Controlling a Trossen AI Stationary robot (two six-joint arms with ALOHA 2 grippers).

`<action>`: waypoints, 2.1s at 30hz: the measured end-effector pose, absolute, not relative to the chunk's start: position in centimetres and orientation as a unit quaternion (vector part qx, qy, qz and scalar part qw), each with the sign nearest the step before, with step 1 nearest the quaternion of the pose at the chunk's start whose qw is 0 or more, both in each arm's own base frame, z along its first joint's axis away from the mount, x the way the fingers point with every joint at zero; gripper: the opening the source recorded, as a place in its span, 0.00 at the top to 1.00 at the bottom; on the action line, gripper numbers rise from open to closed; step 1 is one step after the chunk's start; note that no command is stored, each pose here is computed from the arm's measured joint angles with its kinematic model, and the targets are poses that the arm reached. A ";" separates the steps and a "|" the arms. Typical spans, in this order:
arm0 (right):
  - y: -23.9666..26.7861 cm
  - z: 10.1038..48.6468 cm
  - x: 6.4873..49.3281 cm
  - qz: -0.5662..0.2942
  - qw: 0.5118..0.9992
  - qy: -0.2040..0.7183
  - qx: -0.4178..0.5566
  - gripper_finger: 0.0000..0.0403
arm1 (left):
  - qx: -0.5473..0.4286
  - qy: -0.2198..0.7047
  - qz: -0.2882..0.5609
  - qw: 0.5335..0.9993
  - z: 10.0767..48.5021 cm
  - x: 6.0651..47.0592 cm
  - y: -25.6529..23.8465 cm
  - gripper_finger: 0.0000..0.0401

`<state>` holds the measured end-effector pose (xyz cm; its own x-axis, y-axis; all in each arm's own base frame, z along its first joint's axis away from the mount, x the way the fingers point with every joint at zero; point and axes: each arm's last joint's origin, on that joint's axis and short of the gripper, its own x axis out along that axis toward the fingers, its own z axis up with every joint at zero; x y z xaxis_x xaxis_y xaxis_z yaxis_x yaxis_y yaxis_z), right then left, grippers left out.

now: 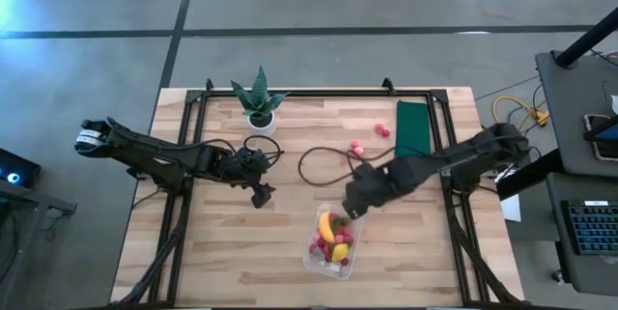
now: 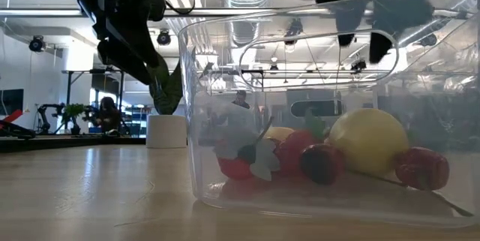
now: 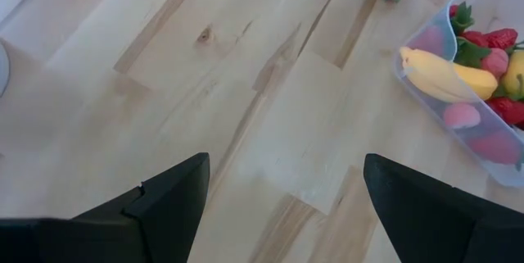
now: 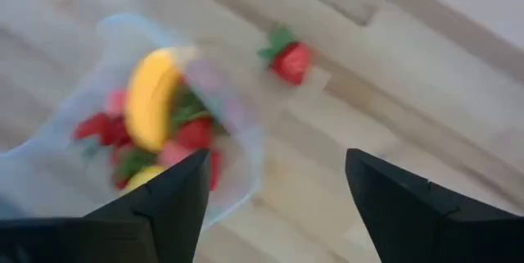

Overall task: Pick and placing Produce into tupperware
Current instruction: Put the strawberry into the transparent bin

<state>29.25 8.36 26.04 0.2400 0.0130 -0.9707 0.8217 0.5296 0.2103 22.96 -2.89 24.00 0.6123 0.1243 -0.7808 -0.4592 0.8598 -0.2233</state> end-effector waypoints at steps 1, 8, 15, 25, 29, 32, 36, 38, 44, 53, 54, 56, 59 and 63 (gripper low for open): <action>7.9 25.7 29.5 -0.298 0.683 0.546 0.383 0.32 | -0.204 0.408 0.166 0.874 24.0 23.0 -2.9 0.23; 6.0 22.7 31.4 -0.307 0.672 0.582 0.339 0.32 | -0.192 0.410 0.161 0.877 24.0 23.0 -2.9 0.23; 5.9 19.6 32.7 -0.270 0.649 0.641 0.308 0.34 | -0.183 0.412 0.157 0.879 24.0 22.9 -2.9 0.23; 5.8 18.2 34.0 -0.240 0.668 0.634 0.307 0.34 | -0.183 0.413 0.157 0.879 24.0 22.9 -2.9 0.23; 5.7 17.7 34.0 -0.235 0.671 0.637 0.299 0.35 | -0.183 0.413 0.157 0.878 23.9 22.9 -2.9 0.23; 5.5 17.6 34.2 -0.228 0.682 0.629 0.295 0.36 | -0.183 0.413 0.157 0.878 23.9 22.9 -2.9 0.23; 4.8 17.4 34.2 -0.209 0.681 0.638 0.292 0.36 | -0.182 0.413 0.157 0.878 23.9 22.9 -2.9 0.23; 4.4 17.2 34.1 -0.188 0.680 0.646 0.289 0.36 | -0.183 0.413 0.157 0.878 23.9 22.9 -2.9 0.23; 3.3 16.2 33.7 -0.181 0.665 0.657 0.306 0.36 | -0.183 0.413 0.157 0.878 23.9 22.9 -2.9 0.23; 3.4 15.8 33.9 -0.155 0.687 0.647 0.292 0.36 | -0.183 0.413 0.157 0.878 23.9 22.9 -2.9 0.23; 3.4 15.7 33.8 -0.153 0.687 0.649 0.289 0.36 | -0.183 0.413 0.157 0.878 23.9 22.9 -2.9 0.23; 3.3 15.6 33.8 -0.153 0.687 0.650 0.287 0.36 | -0.183 0.413 0.157 0.878 23.9 22.9 -2.9 0.23; 3.4 15.3 33.5 -0.151 0.685 0.654 0.283 0.38 | -0.183 0.413 0.157 0.878 23.9 22.9 -2.9 0.23; 3.3 14.7 33.0 -0.152 0.675 0.664 0.282 0.43 | -0.183 0.413 0.157 0.878 23.9 22.9 -2.9 0.23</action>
<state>32.98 3.32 14.70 0.0712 0.1697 -0.9829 0.5804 0.7944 0.1792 22.91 -2.88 23.90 0.6089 0.1244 -0.7834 -0.4268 0.8838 -0.1914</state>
